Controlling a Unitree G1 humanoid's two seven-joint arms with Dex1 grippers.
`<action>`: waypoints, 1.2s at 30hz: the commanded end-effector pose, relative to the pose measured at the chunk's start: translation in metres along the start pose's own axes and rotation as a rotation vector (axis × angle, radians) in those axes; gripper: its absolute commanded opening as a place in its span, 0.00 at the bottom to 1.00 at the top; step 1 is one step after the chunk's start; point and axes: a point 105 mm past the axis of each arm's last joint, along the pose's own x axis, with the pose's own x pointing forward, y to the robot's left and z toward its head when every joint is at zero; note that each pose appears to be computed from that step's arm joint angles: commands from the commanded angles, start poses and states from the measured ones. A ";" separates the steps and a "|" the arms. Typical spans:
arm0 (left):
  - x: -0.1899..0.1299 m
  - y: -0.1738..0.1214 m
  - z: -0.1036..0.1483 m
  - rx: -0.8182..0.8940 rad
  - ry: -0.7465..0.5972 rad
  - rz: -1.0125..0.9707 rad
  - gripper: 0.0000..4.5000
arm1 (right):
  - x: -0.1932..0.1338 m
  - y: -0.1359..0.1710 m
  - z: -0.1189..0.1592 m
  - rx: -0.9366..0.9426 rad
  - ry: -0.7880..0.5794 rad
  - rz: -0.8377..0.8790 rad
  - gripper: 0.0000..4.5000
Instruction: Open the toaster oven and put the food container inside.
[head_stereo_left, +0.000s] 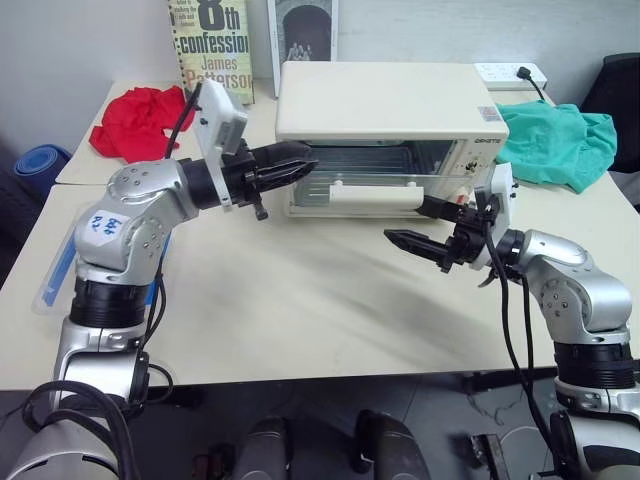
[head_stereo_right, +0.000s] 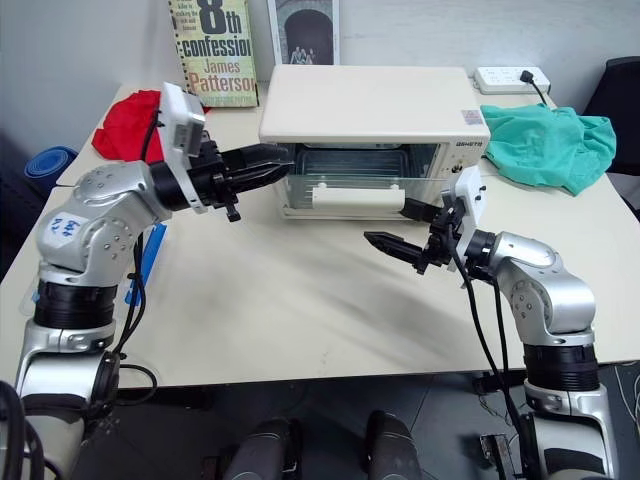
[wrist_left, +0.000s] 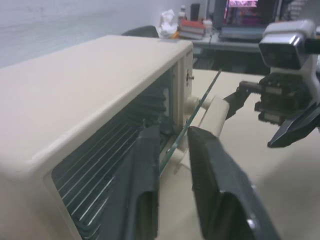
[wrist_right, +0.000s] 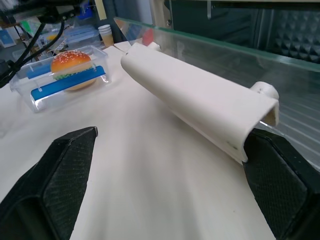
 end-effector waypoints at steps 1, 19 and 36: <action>0.006 0.007 0.012 0.071 -0.023 -0.008 0.01 | 0.002 0.010 0.010 -0.049 -0.040 0.027 1.00; 0.017 0.005 -0.031 0.123 0.157 -0.074 0.01 | -0.023 0.015 0.001 -0.054 -0.006 -0.042 1.00; -0.011 -0.040 -0.093 0.130 0.363 -0.196 0.01 | -0.088 0.075 0.013 0.008 0.089 0.022 1.00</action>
